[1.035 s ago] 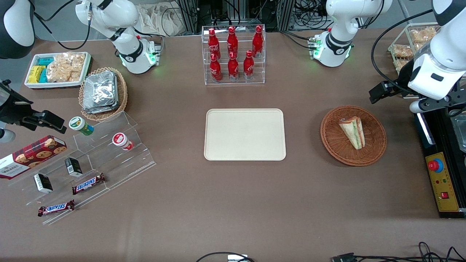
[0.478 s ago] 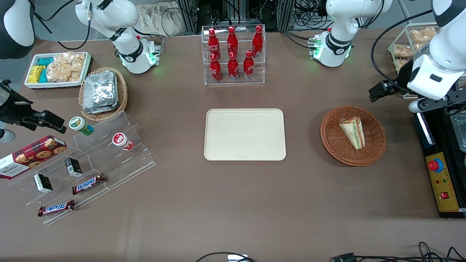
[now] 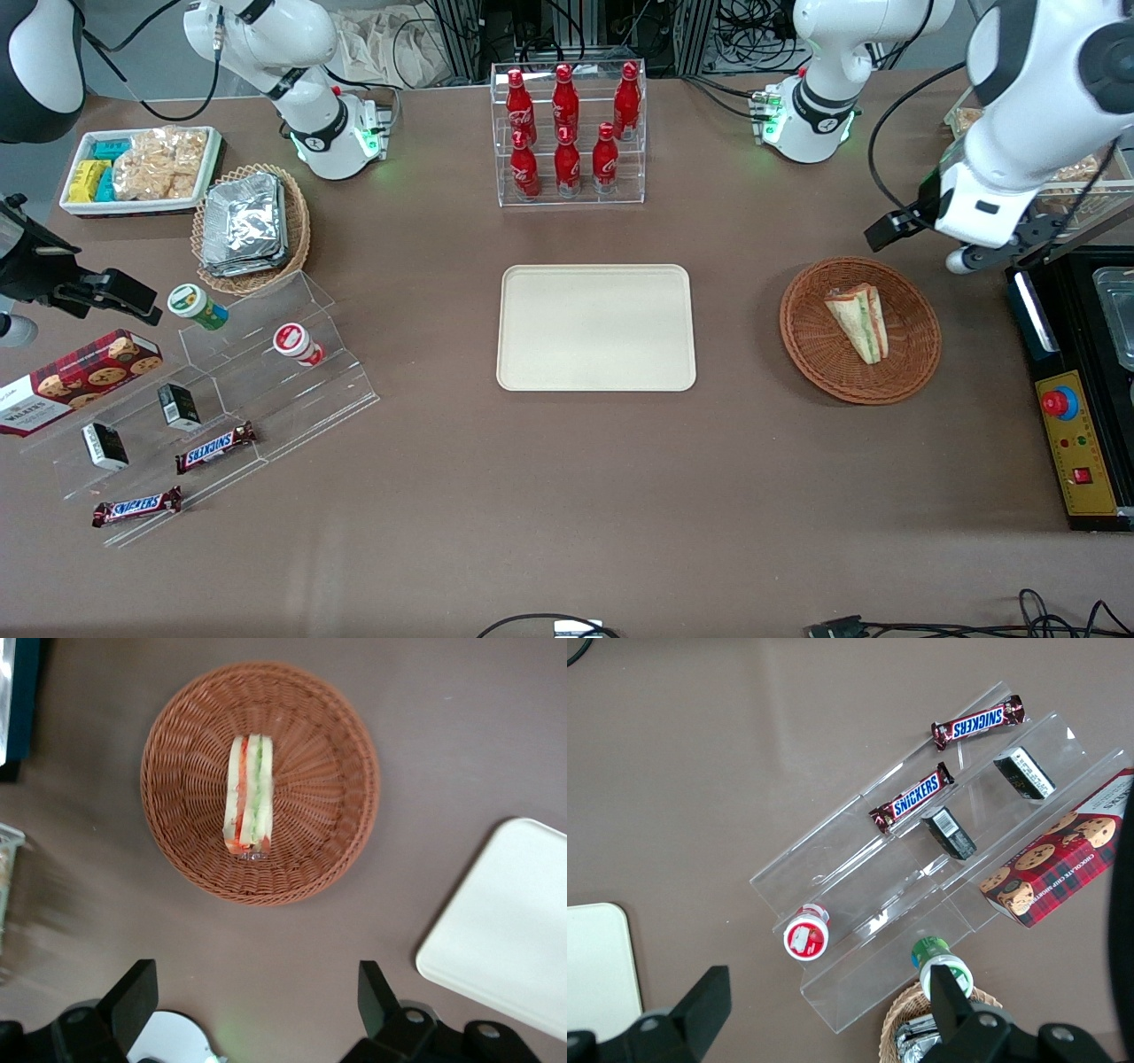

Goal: Place sandwich from basket to tray
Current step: 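Lower the open left gripper over the sandwich in the wicker basket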

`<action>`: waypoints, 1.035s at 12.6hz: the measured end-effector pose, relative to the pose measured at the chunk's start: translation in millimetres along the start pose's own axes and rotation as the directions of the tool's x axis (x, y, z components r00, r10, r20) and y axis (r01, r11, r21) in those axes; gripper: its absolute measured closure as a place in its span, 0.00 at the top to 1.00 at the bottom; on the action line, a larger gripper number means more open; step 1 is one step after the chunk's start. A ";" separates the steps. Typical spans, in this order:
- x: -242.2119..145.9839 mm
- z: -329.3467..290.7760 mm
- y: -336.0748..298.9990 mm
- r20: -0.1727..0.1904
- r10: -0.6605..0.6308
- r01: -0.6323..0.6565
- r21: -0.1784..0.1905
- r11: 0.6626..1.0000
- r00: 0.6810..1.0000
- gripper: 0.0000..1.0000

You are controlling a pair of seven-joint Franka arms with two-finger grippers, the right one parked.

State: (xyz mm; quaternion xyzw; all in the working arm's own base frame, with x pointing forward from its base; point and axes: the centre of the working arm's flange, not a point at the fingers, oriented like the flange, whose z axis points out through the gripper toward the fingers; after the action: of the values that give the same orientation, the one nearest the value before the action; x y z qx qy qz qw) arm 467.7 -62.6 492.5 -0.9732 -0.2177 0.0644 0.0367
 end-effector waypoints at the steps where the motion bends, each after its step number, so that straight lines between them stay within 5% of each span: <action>1: 4.4 21.6 -6.1 -0.005 -0.047 0.047 -0.006 0.999 0.999 1.00; 7: 34.3 143.1 -33.6 -0.004 -0.146 0.146 -0.039 0.989 0.989 1.00; 13: 42.8 237.1 -27.4 0.042 -0.142 0.143 -0.030 0.989 0.989 1.00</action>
State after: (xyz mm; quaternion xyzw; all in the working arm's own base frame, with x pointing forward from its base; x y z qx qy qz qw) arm 461.1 -9.3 256.1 -0.9541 -0.2885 0.0775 0.0210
